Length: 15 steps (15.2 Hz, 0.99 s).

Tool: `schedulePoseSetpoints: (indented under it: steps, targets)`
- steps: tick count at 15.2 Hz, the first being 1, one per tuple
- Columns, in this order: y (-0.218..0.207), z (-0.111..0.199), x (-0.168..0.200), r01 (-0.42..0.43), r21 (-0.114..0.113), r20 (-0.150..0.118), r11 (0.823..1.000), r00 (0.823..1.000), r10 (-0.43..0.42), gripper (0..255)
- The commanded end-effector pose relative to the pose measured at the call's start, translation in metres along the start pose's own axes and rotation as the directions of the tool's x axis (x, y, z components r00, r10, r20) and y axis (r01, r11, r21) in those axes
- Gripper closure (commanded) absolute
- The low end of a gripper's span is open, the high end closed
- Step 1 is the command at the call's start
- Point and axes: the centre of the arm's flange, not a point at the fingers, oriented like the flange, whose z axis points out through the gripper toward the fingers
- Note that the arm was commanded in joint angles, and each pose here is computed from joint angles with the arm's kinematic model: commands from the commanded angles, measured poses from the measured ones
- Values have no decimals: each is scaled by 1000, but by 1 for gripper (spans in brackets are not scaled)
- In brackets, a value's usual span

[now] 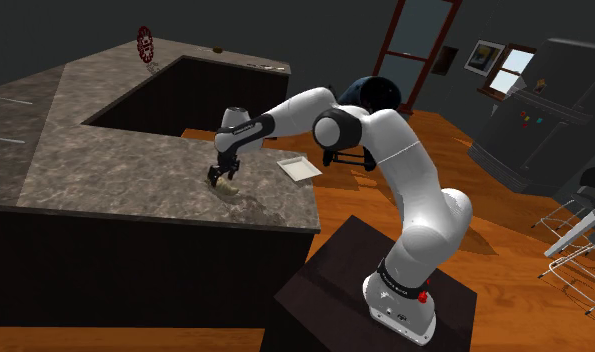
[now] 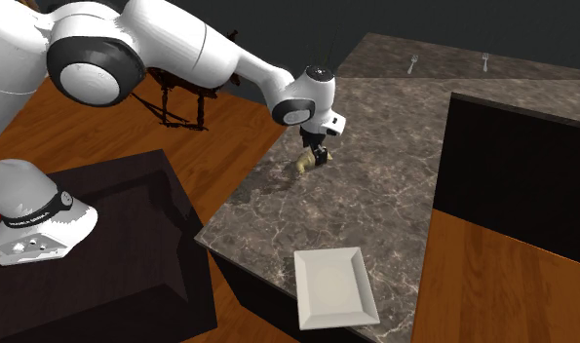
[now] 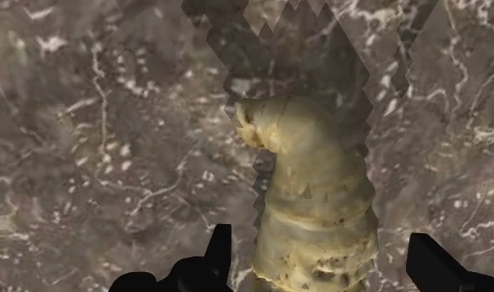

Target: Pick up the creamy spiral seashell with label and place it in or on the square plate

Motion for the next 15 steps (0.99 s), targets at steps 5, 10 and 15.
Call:
schedulePoseSetpoints:
  steps: [5, 10, 15]
  targets:
    - [-1, 19, 0, 0, 1, -1, 1000, 1000, 0, 0]
    - [-1, 19, 0, 0, 1, -1, 1000, 1000, 0, 0]
    - [-1, 19, 0, 0, 1, -1, 1000, 1000, 0, 255]
